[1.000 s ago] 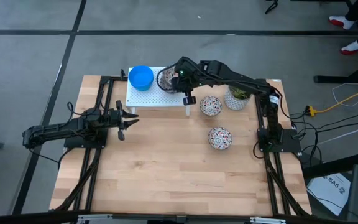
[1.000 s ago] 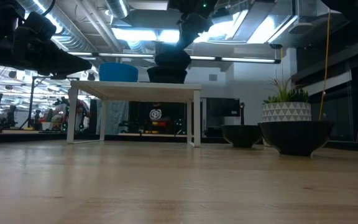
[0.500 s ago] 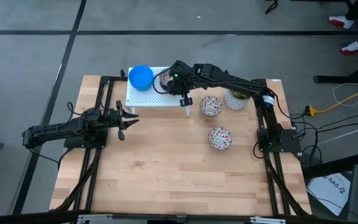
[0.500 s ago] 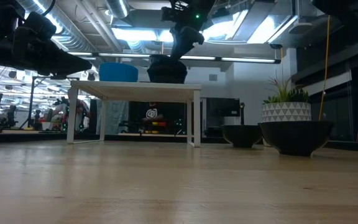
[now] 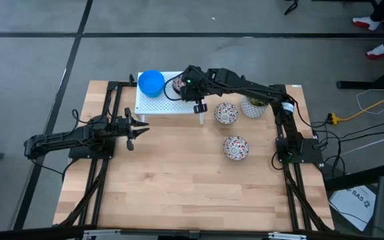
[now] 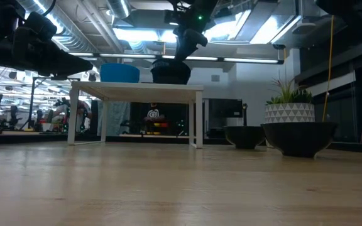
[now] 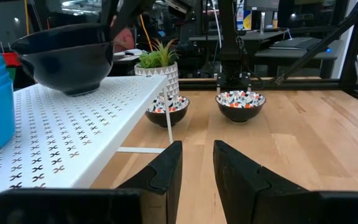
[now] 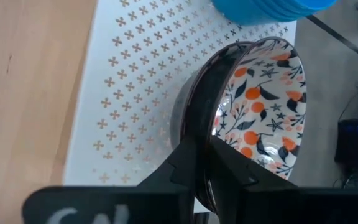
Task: Pick & Place Mini bowls
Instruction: Stack the patterned black bowl on the patterned black bowl on the shelf
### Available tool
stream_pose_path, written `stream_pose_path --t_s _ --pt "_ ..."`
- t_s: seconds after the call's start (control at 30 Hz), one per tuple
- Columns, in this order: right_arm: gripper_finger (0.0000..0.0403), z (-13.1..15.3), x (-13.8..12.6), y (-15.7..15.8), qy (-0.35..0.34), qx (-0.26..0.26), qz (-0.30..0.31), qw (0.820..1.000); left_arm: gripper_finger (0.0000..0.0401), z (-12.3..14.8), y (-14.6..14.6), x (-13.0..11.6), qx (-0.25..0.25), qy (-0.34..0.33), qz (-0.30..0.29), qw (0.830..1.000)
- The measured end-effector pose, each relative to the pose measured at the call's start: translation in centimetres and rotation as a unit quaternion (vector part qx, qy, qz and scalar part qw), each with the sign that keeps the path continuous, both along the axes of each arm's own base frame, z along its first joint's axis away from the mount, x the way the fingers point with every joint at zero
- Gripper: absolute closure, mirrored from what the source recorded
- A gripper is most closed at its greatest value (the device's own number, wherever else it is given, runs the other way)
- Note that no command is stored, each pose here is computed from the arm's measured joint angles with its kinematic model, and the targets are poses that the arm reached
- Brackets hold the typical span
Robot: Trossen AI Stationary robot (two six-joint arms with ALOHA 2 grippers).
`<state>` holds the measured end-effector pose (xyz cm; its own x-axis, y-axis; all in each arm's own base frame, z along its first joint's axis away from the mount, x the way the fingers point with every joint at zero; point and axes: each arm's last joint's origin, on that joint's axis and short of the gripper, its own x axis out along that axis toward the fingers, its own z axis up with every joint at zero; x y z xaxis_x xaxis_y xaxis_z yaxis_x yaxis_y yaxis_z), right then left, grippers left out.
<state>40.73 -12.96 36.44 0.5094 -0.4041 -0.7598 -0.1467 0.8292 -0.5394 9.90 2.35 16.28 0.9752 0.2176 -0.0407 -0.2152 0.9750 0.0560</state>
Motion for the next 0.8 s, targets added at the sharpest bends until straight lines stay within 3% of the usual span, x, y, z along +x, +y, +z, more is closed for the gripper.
stream_pose_path --t_s 0.8 --pt "0.0363 -0.04 0.06 0.58 0.006 0.001 0.006 1.0 0.0315 0.01 0.0 0.0 0.0 0.0 0.0 1.0"
